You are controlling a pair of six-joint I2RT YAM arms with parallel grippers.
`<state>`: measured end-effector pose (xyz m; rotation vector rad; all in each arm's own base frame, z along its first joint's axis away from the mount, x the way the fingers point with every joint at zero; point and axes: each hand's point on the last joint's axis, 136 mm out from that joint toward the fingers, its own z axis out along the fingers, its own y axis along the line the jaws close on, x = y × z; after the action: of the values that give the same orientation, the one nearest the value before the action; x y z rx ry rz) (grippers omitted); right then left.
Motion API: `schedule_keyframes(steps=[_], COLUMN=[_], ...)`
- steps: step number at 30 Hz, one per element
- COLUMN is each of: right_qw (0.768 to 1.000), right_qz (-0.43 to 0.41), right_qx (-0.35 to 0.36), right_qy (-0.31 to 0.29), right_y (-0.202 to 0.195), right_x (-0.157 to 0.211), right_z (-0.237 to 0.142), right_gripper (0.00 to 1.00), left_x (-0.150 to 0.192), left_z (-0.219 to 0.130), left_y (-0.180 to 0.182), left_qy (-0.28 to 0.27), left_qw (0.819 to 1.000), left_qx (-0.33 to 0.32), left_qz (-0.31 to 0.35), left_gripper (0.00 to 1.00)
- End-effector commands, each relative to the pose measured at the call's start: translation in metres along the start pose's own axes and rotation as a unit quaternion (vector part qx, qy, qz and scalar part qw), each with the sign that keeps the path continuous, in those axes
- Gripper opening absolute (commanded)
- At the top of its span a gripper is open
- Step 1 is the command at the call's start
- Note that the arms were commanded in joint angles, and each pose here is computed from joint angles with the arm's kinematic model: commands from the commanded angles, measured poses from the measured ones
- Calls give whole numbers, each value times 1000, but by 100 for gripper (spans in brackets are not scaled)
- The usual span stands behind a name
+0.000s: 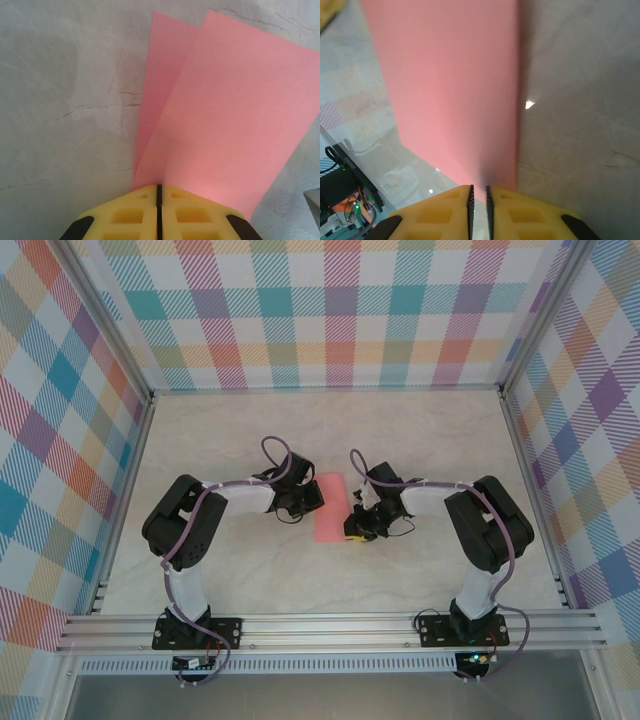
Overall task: Fold a paper plane with a square sheet of paper (pick it up from the middle)
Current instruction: Fold the square sheet of paper in half at the center of the table.
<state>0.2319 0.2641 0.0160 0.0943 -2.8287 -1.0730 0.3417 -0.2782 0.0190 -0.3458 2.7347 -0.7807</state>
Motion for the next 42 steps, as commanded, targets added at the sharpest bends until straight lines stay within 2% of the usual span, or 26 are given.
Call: schedule_keyframes(steps=[1, 7, 12, 17, 24, 27, 33, 37, 42], right_qw=[1000, 996, 992, 992, 992, 993, 989, 990, 989], right_qz=[11, -51, -45, -33, 26, 31, -5, 3, 32], right_qx=[20, 15, 23, 31, 38, 16, -12, -9, 18], right_qy=[17, -75, -118, -120, -117, -110, -150, -140, -144], right_y=[-11, 32, 40, 30, -11, -2, 34, 29, 1], right_x=[10, -32, -80, -108, -112, -109, -127, -138, -150], right_z=[5, -34, -34, -18, 0, -1, -30, -19, -12], right_gripper=[18, 18, 19, 18, 17, 18, 18, 18, 18], left_x=[33, 34, 34, 35, 38, 38, 40, 40, 41], left_z=[15, 15, 16, 16, 16, 16, 15, 15, 15], left_y=[39, 39, 40, 39, 42, 43, 44, 44, 45], left_qy=[47, 48, 50, 53, 58, 59, 61, 61, 64], left_qw=[996, 996, 996, 996, 995, 995, 995, 995, 994], left_qx=[-76, -77, -78, -76, -80, -81, -83, -82, -84], left_qz=[-3, -2, -1, -1, 5, 6, 6, 7, 7], left_gripper=[9, 9, 9, 8, 8, 8, 8, 8, 8])
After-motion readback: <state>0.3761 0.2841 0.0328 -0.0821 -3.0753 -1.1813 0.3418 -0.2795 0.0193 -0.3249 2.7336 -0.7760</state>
